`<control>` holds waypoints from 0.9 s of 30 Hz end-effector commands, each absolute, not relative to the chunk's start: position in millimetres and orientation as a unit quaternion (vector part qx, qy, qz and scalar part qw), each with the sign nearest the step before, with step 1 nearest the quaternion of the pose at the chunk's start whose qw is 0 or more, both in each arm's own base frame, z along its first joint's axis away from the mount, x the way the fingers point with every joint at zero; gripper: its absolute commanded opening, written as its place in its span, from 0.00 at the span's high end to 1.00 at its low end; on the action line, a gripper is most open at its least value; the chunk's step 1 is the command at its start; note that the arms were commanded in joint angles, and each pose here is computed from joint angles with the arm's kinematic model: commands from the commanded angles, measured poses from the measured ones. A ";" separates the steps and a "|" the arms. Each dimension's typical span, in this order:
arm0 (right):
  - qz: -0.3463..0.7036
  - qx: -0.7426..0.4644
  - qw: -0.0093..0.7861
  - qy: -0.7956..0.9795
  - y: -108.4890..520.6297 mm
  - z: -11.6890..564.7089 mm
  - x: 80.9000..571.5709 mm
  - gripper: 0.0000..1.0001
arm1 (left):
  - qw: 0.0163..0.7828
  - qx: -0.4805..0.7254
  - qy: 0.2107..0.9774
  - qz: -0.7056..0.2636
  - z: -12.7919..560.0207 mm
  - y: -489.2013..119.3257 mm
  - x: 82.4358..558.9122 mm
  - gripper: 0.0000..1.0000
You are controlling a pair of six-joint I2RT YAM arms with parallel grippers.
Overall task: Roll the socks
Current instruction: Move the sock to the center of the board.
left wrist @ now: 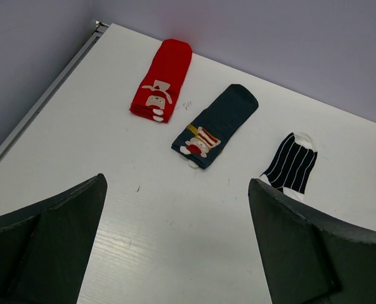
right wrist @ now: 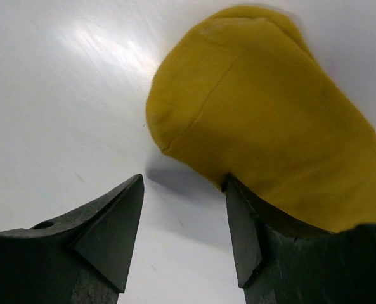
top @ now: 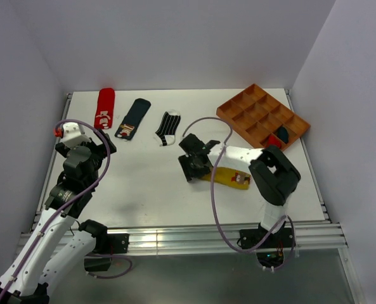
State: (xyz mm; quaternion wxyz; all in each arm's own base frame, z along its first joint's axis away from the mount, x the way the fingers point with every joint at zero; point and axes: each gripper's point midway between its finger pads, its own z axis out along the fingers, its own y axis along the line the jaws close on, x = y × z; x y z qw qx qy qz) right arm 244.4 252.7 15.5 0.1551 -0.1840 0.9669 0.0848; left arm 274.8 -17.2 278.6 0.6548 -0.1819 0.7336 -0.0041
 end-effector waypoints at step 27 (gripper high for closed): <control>0.111 0.079 0.288 0.948 147.4 57.3 305.0 0.42 | 0.564 0.022 0.808 -0.170 245.0 -136.7 303.1 0.03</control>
